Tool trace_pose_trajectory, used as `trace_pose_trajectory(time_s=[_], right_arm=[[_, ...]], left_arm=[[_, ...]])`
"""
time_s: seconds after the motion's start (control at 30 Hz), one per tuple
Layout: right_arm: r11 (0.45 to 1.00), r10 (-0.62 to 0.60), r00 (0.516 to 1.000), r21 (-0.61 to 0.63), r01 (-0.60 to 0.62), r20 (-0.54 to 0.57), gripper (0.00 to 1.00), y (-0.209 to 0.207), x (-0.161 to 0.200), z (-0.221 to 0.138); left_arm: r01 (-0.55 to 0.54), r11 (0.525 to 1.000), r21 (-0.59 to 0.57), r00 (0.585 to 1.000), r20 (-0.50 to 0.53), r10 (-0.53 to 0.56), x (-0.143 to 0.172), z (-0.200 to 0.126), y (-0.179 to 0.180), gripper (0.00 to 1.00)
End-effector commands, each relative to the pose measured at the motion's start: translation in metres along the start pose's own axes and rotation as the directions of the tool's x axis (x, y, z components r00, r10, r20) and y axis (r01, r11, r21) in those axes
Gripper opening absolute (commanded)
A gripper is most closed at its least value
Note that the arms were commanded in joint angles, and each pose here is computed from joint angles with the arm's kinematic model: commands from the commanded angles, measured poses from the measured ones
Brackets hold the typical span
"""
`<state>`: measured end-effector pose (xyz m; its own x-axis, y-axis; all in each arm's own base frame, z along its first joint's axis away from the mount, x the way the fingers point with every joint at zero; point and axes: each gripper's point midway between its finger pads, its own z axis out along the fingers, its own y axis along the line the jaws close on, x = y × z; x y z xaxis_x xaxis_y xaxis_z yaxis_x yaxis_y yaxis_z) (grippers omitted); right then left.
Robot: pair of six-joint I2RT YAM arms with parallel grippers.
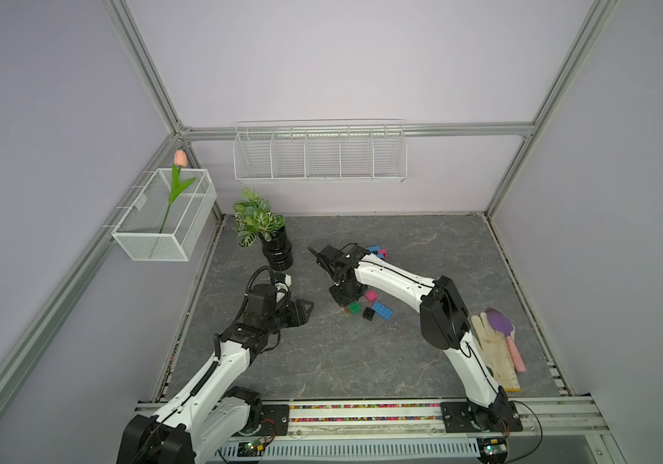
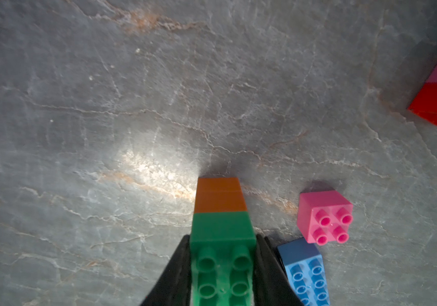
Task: Assemble the letter p with lego
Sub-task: Assemble the lego brick with the lego brick.
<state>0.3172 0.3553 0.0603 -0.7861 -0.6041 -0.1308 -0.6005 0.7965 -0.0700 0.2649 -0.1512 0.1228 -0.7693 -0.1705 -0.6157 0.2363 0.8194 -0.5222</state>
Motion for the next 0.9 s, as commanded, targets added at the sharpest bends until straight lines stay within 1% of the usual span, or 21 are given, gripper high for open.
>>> trace_pose_trajectory(time_s=[0.0,0.1,0.2,0.27,0.33,0.43,0.57,0.73,0.87], right_arm=[[0.984,-0.173,0.956,-0.077,0.159,-0.236,0.16,0.008,0.048,0.073],[0.957,-0.281,0.942,-0.128,0.260,-0.183,0.18,0.017,0.041,0.063],[0.932,-0.347,0.931,-0.152,0.328,-0.117,0.21,0.022,0.031,0.051],[0.920,-0.377,0.922,-0.153,0.361,-0.088,0.26,0.025,0.027,0.044],[0.914,-0.392,0.917,-0.149,0.378,-0.075,0.32,0.025,0.024,0.039],[0.915,-0.389,0.919,-0.139,0.378,-0.062,0.47,0.024,0.019,0.032],[0.924,-0.369,0.929,-0.118,0.363,-0.030,0.60,0.021,0.011,0.021],[0.944,-0.322,0.947,-0.073,0.322,0.010,0.65,0.015,0.002,-0.002],[0.968,-0.244,0.968,-0.047,0.246,0.052,0.66,0.006,0.000,-0.027]], left_arm=[[-0.014,1.000,0.013,1.000,0.011,0.014,0.000,-0.001,-0.001,0.59],[-0.016,1.000,0.001,1.000,0.017,0.016,0.000,-0.003,0.001,0.59],[-0.020,1.000,-0.015,1.000,0.023,0.020,-0.001,-0.004,0.004,0.59],[-0.020,1.000,-0.023,1.000,0.022,0.020,0.000,-0.004,0.005,0.59],[-0.020,0.999,-0.028,1.000,0.021,0.021,0.001,-0.004,0.006,0.59],[-0.021,0.999,-0.031,1.000,0.022,0.022,0.001,-0.004,0.007,0.59],[-0.024,0.999,-0.033,0.999,0.025,0.025,0.000,-0.005,0.007,0.59],[-0.026,0.999,-0.033,0.999,0.026,0.027,-0.001,-0.005,0.007,0.59],[-0.026,0.999,-0.034,0.999,0.030,0.027,-0.001,-0.006,0.007,0.59]])
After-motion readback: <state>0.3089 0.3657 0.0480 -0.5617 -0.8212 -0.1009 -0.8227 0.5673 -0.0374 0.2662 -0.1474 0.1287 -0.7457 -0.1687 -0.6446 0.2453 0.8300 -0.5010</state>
